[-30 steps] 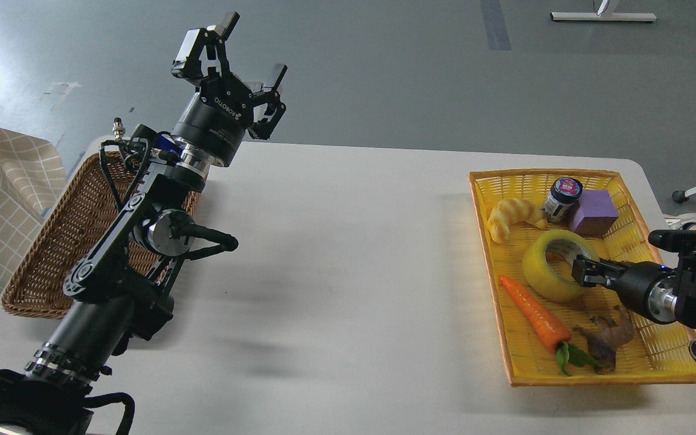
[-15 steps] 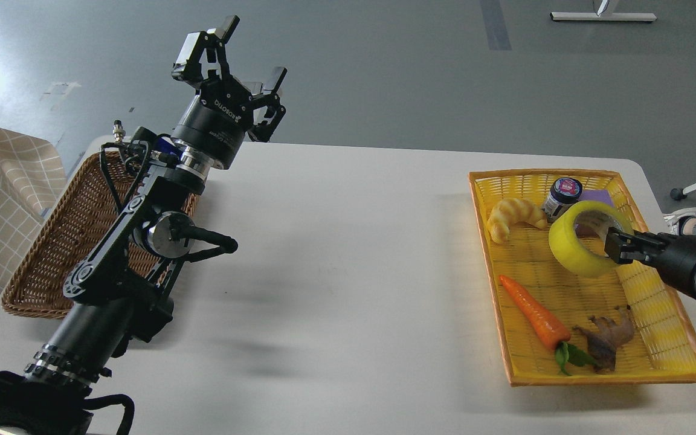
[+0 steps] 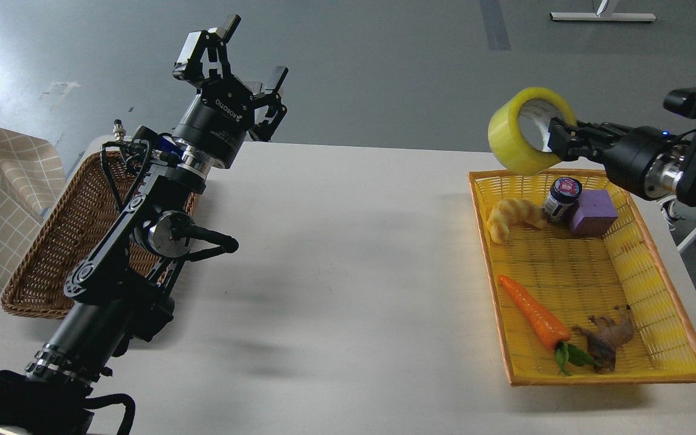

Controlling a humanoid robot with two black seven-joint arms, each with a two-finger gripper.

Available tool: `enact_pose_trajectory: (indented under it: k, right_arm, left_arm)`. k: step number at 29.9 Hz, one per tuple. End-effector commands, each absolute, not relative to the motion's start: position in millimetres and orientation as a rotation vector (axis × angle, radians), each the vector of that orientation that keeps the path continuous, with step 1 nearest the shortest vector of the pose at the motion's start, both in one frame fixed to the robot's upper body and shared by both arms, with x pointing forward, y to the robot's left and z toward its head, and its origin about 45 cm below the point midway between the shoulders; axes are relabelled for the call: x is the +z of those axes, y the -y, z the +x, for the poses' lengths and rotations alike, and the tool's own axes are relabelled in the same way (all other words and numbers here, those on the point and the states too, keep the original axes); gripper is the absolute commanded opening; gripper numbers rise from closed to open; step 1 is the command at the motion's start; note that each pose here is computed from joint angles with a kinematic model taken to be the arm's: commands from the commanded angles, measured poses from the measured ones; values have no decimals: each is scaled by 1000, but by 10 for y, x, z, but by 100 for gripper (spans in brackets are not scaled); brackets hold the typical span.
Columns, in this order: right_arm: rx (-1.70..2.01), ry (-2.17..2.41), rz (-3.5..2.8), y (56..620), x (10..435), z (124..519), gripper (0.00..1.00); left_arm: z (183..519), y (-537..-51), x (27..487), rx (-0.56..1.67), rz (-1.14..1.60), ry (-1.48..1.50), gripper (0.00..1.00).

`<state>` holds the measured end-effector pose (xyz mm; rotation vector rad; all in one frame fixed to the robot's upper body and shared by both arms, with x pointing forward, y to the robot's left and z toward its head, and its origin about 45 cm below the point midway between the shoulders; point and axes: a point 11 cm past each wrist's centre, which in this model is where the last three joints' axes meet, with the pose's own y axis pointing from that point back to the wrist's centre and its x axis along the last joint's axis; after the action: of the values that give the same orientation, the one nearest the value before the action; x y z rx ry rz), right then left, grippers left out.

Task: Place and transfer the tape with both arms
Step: 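Lift the tape roll and carry it to the table center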

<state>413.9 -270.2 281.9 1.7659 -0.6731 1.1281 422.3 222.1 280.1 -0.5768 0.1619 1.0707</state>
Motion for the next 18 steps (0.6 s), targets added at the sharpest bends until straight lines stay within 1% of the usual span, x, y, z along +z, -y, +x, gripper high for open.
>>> enact_pose_trajectory:
  k: [1, 4, 8, 10, 13, 18]
  right_arm:
    - [1156, 573, 1815, 2238, 2677, 4173, 24]
    - [1167, 500, 1866, 1824, 2553, 4197, 24]
    - [1161, 442, 1907, 1468, 2427, 4212, 24]
    - [1143, 401, 1942, 1233, 2297, 4180, 24]
    - [1133, 375, 1963, 1104, 2217, 4139, 24]
    - [1113, 272, 1975, 905, 1953, 3974, 24]
  left_arm:
    - [4222, -2220, 2800, 1069, -576, -162, 98]
    - [4221, -2224, 2802, 1067, -577, -162, 98]
    - [4220, -2237, 2800, 1070, -578, -162, 98]
    - [4223, -2263, 2805, 1074, -579, -160, 98]
    - [4225, -2291, 2809, 1078, -575, -156, 98]
    - [4227, -2350, 2820, 1083, -566, -143, 98]
